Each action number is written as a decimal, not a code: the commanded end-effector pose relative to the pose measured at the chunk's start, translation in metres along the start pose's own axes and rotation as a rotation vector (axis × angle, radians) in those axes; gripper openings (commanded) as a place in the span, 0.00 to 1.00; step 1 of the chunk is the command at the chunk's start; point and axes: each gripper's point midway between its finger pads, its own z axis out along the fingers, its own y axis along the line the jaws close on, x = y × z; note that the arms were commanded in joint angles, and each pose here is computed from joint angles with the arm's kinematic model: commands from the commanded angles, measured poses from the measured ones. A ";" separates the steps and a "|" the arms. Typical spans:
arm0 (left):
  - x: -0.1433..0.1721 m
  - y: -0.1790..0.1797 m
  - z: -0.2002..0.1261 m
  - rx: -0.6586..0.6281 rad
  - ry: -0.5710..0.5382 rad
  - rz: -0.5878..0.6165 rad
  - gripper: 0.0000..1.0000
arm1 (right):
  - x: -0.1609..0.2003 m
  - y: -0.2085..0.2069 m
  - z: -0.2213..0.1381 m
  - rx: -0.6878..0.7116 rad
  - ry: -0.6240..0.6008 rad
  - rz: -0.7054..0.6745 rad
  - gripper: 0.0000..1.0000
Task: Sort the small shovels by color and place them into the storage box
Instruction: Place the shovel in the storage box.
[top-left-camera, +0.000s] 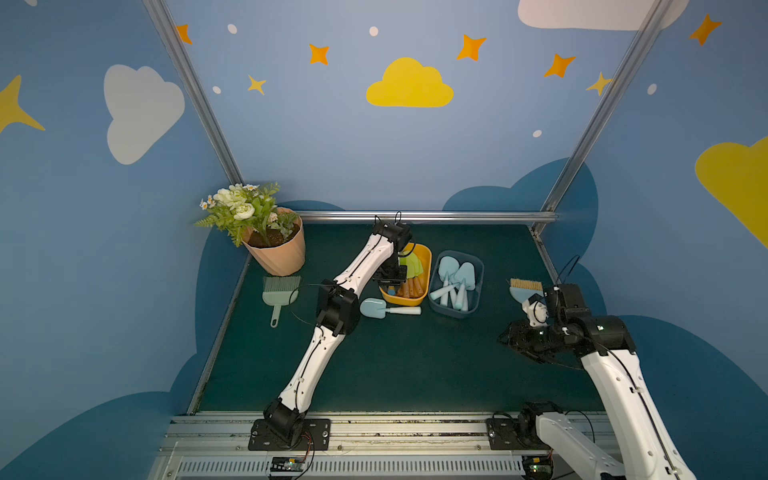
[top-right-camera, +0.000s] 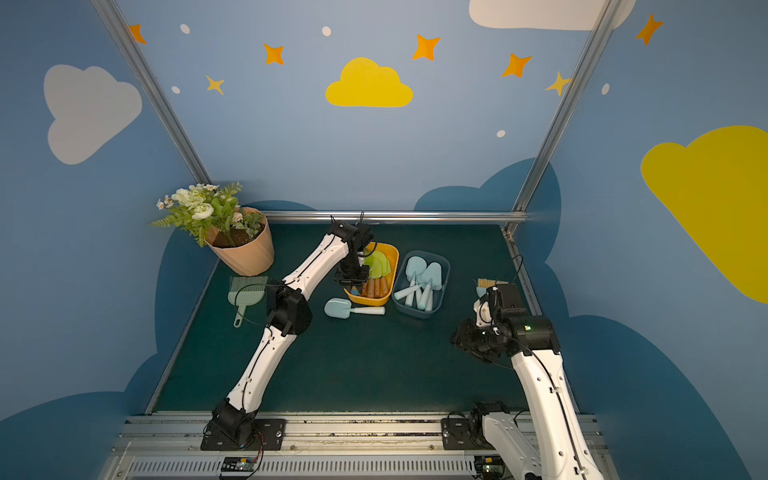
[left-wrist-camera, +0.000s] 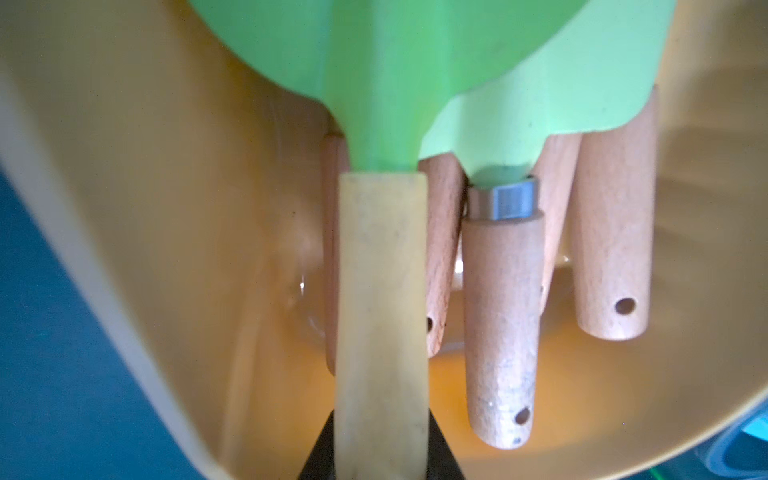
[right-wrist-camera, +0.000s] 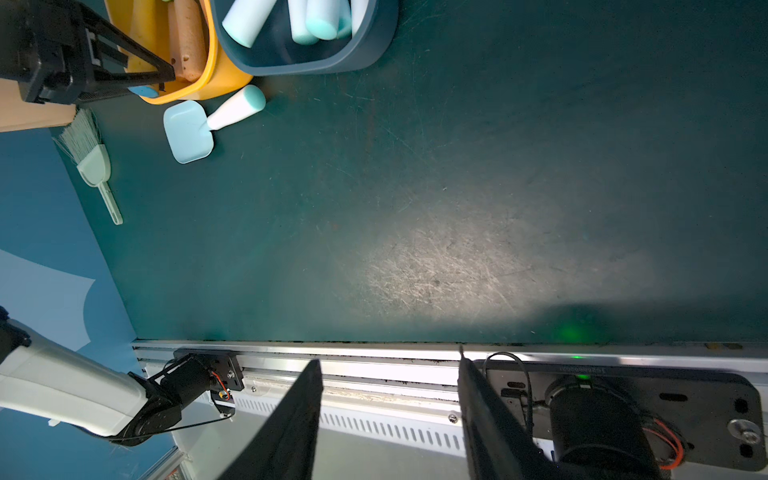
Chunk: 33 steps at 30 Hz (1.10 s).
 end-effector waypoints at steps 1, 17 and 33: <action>-0.009 0.003 0.002 0.022 -0.015 -0.033 0.03 | -0.002 -0.001 0.002 0.000 -0.005 -0.007 0.54; 0.000 0.013 0.023 -0.009 0.068 -0.033 0.14 | -0.001 -0.002 0.004 0.002 0.002 -0.005 0.54; 0.000 0.013 -0.018 -0.017 -0.016 -0.007 0.29 | -0.001 0.000 0.000 -0.006 -0.009 0.000 0.54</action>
